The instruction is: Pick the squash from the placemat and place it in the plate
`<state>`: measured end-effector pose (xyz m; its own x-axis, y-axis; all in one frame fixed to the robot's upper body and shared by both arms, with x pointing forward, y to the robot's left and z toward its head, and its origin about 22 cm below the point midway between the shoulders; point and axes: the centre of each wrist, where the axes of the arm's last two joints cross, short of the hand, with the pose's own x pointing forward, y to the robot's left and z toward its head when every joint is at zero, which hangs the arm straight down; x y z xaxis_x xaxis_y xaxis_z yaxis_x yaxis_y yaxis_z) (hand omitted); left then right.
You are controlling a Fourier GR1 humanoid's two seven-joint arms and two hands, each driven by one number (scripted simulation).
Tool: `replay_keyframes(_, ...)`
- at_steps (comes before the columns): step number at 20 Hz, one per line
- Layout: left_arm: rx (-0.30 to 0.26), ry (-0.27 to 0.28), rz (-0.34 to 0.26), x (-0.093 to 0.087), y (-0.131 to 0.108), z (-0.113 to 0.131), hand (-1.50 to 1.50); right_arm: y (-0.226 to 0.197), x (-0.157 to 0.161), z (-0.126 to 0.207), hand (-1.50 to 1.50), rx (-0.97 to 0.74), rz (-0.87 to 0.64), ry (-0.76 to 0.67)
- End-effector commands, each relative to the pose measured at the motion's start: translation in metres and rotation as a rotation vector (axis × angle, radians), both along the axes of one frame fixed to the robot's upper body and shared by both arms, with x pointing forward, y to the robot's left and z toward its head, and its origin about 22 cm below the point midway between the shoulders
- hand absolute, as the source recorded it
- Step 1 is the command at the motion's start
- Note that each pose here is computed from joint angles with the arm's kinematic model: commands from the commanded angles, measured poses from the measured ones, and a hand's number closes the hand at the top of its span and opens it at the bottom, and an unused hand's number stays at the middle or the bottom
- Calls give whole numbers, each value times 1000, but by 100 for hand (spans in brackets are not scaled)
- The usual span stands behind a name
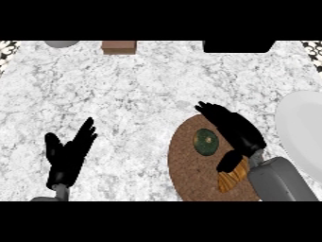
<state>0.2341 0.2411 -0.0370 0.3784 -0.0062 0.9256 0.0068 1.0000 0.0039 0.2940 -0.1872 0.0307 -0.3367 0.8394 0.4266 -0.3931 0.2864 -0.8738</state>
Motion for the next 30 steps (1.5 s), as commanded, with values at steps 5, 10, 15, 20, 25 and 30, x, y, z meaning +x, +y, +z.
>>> replay_keyframes(5, -3, -8, -9, 2, -7, 1, 0, 4, 0, -29, -150, -46, 19, 26)
replay_keyframes(10, 1, 5, 4, -9, -14, -9, 0, 15, 25, -27, -150, -82, 10, 39)
replay_keyframes(15, 16, 17, -9, -11, -3, -3, 0, 17, 21, -51, 150, -144, 118, -17)
replay_keyframes(20, 1, -18, 7, -2, -9, 7, 0, 24, 21, -39, 150, -156, 124, -73)
replay_keyframes(25, 3, -11, 3, -5, -7, 10, 0, 28, 23, -49, 150, -126, -529, 40)
replay_keyframes(30, 22, -8, -8, -7, -5, 1, 0, 29, 34, -26, 150, -45, -985, -66)
